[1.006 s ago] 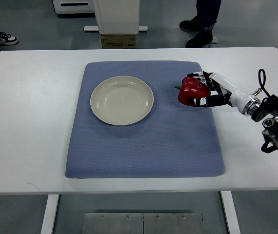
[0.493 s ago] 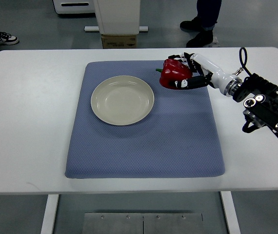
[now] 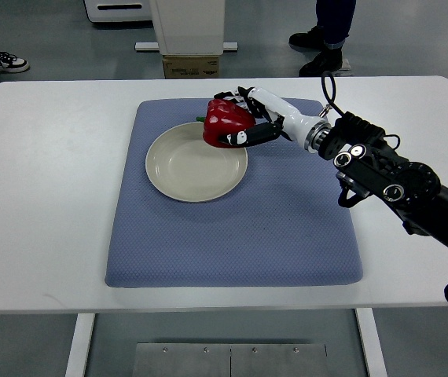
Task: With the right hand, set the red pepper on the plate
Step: 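Carry the held pepper with the right hand over the cream plate, then lower the pepper onto the plate and open the right hand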
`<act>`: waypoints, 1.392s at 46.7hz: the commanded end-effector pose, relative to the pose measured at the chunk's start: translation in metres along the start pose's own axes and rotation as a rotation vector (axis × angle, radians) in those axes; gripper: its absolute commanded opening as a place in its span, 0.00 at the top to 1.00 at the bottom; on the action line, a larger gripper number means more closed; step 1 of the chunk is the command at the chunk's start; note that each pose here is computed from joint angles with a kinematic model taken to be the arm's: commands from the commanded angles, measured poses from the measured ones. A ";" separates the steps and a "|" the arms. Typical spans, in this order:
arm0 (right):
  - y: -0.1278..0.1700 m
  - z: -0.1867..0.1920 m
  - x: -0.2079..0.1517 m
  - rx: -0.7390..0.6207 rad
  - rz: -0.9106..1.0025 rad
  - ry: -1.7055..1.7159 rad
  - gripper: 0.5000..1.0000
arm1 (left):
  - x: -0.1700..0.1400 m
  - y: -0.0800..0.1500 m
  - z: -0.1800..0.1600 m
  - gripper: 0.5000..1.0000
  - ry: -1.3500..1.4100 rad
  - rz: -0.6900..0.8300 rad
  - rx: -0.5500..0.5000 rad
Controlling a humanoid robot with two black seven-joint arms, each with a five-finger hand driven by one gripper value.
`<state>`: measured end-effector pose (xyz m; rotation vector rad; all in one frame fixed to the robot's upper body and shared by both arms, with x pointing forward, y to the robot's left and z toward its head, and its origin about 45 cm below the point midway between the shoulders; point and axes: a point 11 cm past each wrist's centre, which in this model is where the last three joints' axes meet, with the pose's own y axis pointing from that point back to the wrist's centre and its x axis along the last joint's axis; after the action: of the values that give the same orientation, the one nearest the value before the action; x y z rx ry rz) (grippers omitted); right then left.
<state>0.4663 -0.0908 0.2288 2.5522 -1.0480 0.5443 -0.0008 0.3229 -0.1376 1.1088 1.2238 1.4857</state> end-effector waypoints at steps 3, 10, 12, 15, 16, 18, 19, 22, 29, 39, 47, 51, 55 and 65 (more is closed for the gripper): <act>-0.006 -0.004 -0.012 0.008 -0.017 -0.001 1.00 | 0.000 0.000 -0.001 0.00 0.000 0.000 0.001; -0.005 0.001 -0.019 -0.006 -0.042 0.023 1.00 | 0.000 0.000 0.000 0.00 0.000 0.000 0.000; -0.005 0.002 -0.020 -0.007 -0.045 0.027 1.00 | 0.000 0.000 0.000 0.00 0.000 0.000 0.000; -0.005 0.003 -0.023 -0.006 -0.054 0.032 1.00 | 0.000 0.000 0.000 0.00 0.000 0.000 0.000; -0.005 0.003 -0.024 -0.004 -0.058 0.033 1.00 | 0.000 0.000 -0.001 0.00 0.000 0.000 0.001; -0.004 0.003 -0.026 -0.004 -0.062 0.033 1.00 | 0.000 0.000 -0.001 0.00 0.000 0.000 0.001; -0.004 0.004 -0.028 -0.005 -0.064 0.030 1.00 | 0.000 0.000 0.000 0.00 0.000 0.000 0.000; -0.003 0.005 -0.030 -0.006 -0.068 0.027 1.00 | 0.000 0.000 -0.001 0.00 0.000 0.000 0.001; -0.002 0.007 -0.034 -0.001 -0.078 0.024 1.00 | 0.000 0.000 -0.001 0.00 0.000 0.000 0.001; -0.003 0.002 -0.044 0.014 -0.107 0.027 1.00 | 0.000 0.000 -0.001 0.00 0.000 0.000 0.001; -0.003 0.001 -0.047 0.013 -0.115 0.028 1.00 | 0.000 0.000 0.000 0.00 0.000 0.000 0.000; -0.003 0.000 -0.049 0.017 -0.121 0.026 1.00 | 0.000 0.000 0.000 0.00 0.000 0.000 0.000; -0.003 0.001 -0.051 0.015 -0.124 0.022 1.00 | 0.000 0.000 -0.001 0.00 0.000 0.000 0.001; -0.001 0.004 -0.054 0.010 -0.126 0.015 1.00 | 0.000 0.000 -0.001 0.00 0.000 0.000 0.001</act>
<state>0.4332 -0.0596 0.2005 2.5956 -0.8726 0.5377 -0.0014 0.3229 -0.1376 1.1095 1.2245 1.4853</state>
